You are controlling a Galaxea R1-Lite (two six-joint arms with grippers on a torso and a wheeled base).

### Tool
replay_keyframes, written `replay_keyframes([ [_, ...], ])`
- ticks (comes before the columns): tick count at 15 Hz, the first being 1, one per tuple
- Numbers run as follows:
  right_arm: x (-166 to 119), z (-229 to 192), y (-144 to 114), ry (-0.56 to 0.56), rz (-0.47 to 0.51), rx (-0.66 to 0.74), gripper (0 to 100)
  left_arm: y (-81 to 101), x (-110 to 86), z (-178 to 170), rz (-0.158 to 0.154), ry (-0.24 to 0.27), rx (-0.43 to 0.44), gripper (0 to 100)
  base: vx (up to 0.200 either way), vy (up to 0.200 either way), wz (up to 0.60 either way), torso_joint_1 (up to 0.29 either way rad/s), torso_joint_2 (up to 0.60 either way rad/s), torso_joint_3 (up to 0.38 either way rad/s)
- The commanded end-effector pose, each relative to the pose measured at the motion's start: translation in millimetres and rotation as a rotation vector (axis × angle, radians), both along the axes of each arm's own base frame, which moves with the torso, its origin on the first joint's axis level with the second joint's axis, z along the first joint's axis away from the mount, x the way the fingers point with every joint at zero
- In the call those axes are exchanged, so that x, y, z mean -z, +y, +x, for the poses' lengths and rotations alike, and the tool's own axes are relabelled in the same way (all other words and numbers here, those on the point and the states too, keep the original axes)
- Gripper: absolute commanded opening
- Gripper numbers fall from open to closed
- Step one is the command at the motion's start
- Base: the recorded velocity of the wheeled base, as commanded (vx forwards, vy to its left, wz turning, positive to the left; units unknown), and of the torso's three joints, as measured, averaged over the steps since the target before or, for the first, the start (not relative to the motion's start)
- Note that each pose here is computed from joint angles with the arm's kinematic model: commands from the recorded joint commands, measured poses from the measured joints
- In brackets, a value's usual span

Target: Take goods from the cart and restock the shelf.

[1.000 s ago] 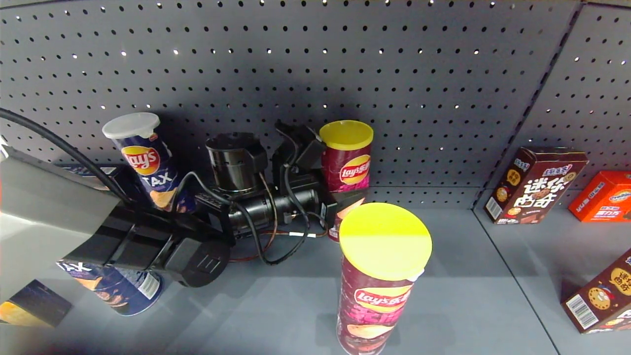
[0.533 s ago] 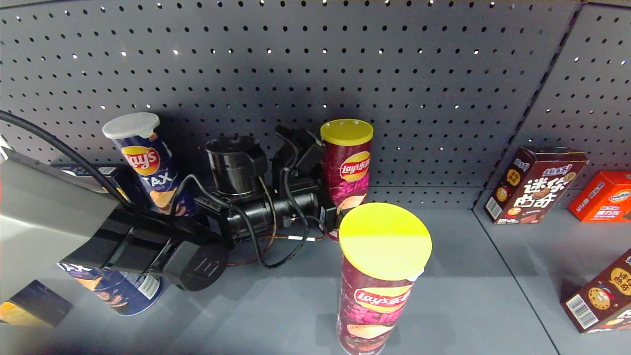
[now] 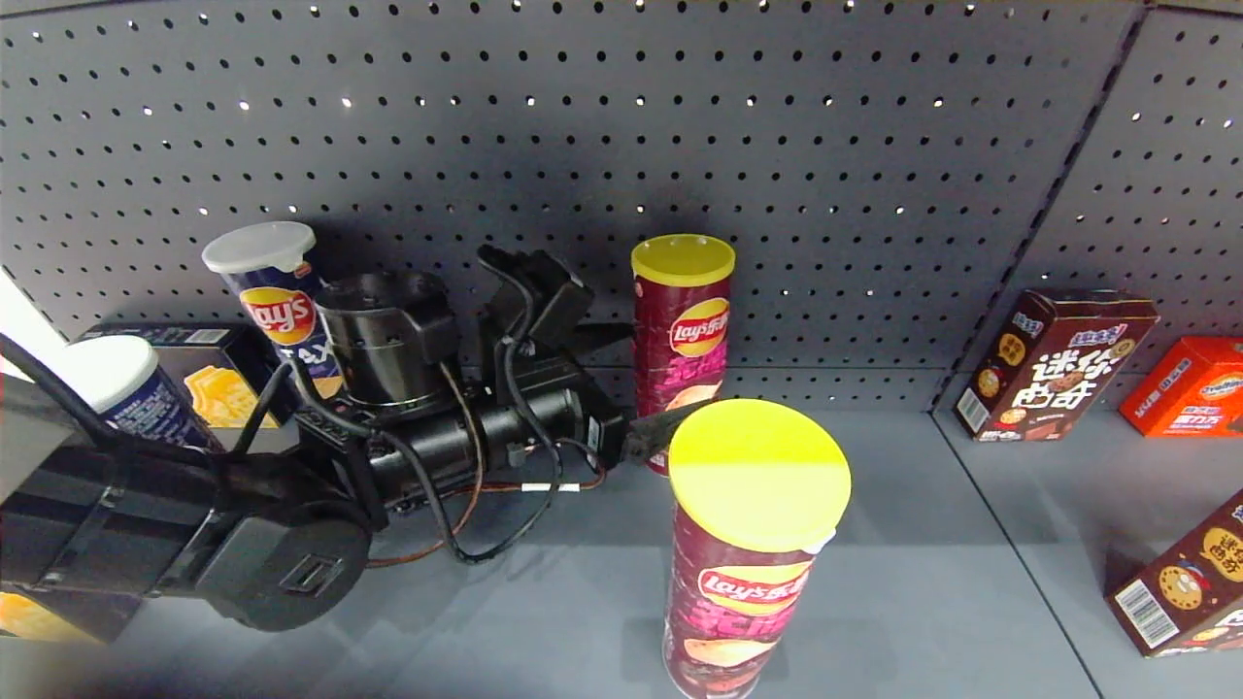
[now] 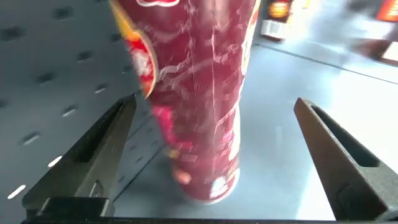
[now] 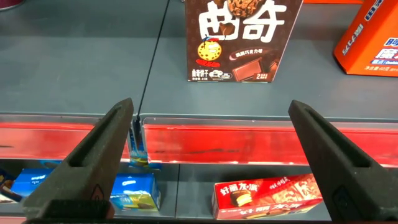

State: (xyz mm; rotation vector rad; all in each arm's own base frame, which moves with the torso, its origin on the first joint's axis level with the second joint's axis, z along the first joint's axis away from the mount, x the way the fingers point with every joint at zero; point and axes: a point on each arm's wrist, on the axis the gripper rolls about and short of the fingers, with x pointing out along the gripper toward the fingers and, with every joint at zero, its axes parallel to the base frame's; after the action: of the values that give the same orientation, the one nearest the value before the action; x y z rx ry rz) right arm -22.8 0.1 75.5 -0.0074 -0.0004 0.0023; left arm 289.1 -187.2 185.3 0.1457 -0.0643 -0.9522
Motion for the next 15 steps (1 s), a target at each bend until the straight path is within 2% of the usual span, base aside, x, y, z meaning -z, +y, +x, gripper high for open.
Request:
replay_keyframes([
  [1,0,0,0,0.0,0.0,-0.001,100,4.9,-1.9,-10,-0.003,-0.007,-0.015,100,0.0,0.0,0.0,0.0,0.0,0.0],
  [6,0,0,0,0.0,0.0,-0.001,100,17.3,3.7,-23,0.021,0.001,-0.045,100,0.0,0.0,0.0,0.0,0.0,0.0],
  [10,0,0,0,0.0,0.0,-0.001,100,17.5,3.1,-18,0.02,-0.004,-0.157,100,0.0,0.0,0.0,0.0,0.0,0.0],
  [15,0,0,0,0.0,0.0,-0.001,100,13.0,7.2,-8,0.025,0.001,-0.215,100,0.0,0.0,0.0,0.0,0.0,0.0],
])
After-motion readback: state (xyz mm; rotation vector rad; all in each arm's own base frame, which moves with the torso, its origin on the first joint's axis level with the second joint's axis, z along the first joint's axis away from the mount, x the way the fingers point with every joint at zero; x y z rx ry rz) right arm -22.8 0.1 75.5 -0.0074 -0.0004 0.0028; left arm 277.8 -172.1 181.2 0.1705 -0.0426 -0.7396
